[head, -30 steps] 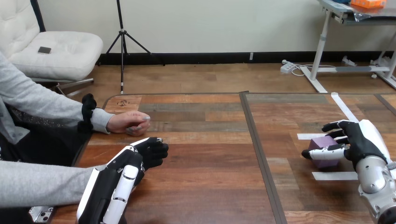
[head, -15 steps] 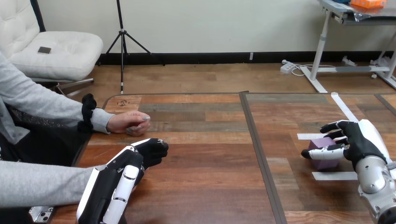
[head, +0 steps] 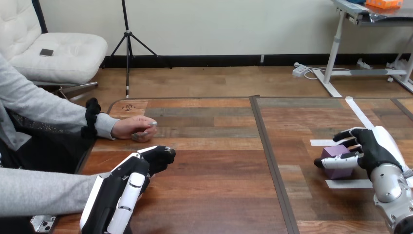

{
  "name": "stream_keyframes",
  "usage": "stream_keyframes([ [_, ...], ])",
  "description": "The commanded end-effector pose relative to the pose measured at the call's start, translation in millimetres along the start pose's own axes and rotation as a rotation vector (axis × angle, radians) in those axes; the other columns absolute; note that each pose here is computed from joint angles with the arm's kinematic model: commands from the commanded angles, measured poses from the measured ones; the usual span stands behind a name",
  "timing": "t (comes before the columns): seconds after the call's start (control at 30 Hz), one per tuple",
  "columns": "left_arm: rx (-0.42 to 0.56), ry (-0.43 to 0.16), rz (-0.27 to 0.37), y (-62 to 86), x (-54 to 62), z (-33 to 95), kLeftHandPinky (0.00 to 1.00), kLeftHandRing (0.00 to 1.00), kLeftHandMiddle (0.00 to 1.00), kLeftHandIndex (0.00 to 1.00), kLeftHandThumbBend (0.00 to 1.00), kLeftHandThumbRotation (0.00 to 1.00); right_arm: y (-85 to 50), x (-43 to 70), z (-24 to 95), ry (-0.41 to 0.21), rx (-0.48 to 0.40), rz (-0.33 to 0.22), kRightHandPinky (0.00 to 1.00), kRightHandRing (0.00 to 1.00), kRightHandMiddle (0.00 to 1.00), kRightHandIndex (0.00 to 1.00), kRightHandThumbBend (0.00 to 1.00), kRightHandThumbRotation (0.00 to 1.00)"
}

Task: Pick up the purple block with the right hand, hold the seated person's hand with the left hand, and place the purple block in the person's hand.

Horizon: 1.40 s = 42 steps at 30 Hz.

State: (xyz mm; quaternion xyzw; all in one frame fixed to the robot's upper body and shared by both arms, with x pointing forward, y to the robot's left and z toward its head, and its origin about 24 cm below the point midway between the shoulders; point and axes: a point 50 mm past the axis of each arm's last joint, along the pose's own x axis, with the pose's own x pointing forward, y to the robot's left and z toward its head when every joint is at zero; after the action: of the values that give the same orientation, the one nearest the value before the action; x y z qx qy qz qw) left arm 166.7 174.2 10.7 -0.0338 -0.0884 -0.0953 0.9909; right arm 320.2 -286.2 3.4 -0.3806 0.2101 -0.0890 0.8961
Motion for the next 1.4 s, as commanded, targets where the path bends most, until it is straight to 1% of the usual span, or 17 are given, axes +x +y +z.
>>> stream_keyframes([
  [0.0, -0.012, -0.091, -0.009, -1.9, 16.6, 11.7, 0.81, 0.77, 0.74, 0.66, 0.46, 0.85, -5.2, 6.3, 21.4, -0.045, -0.013, -0.009, 0.57, 0.65, 0.68, 0.68, 0.94, 0.0],
  [0.2, -0.007, -0.088, -0.009, -1.7, 16.6, 12.4, 0.8, 0.78, 0.74, 0.65, 0.48, 0.86, -4.8, 6.2, 21.8, -0.046, -0.011, -0.014, 0.55, 0.63, 0.67, 0.68, 0.93, 0.0],
  [0.3, -0.005, -0.093, -0.011, -1.6, 16.8, 12.8, 0.8, 0.79, 0.75, 0.64, 0.47, 0.86, -4.5, 5.9, 21.7, -0.051, -0.01, -0.023, 0.53, 0.6, 0.65, 0.66, 0.93, 0.0],
  [0.57, -0.004, -0.1, -0.014, -1.1, 17.5, 13.3, 0.78, 0.8, 0.74, 0.62, 0.42, 0.87, -4.7, 5.9, 21.9, -0.052, -0.035, -0.032, 0.5, 0.56, 0.61, 0.62, 0.93, 0.0],
  [0.8, 0.004, -0.094, -0.011, -0.7, 17.3, 13.6, 0.77, 0.8, 0.75, 0.61, 0.42, 0.88, -5.1, 6.4, 22.1, -0.043, -0.045, -0.029, 0.46, 0.53, 0.58, 0.59, 0.92, 0.0],
  [1.1, 0.004, -0.098, -0.016, -0.5, 17.5, 13.7, 0.76, 0.8, 0.74, 0.6, 0.42, 0.88, -6.7, 6.8, 22.0, -0.043, -0.05, -0.013, 0.41, 0.49, 0.55, 0.57, 0.97, 0.0],
  [1.37, 0.009, -0.095, -0.019, -0.3, 17.1, 14.2, 0.76, 0.8, 0.75, 0.6, 0.42, 0.88, -7.8, 7.3, 22.6, -0.042, -0.054, 0.0, 0.42, 0.5, 0.56, 0.57, 0.98, 0.0],
])
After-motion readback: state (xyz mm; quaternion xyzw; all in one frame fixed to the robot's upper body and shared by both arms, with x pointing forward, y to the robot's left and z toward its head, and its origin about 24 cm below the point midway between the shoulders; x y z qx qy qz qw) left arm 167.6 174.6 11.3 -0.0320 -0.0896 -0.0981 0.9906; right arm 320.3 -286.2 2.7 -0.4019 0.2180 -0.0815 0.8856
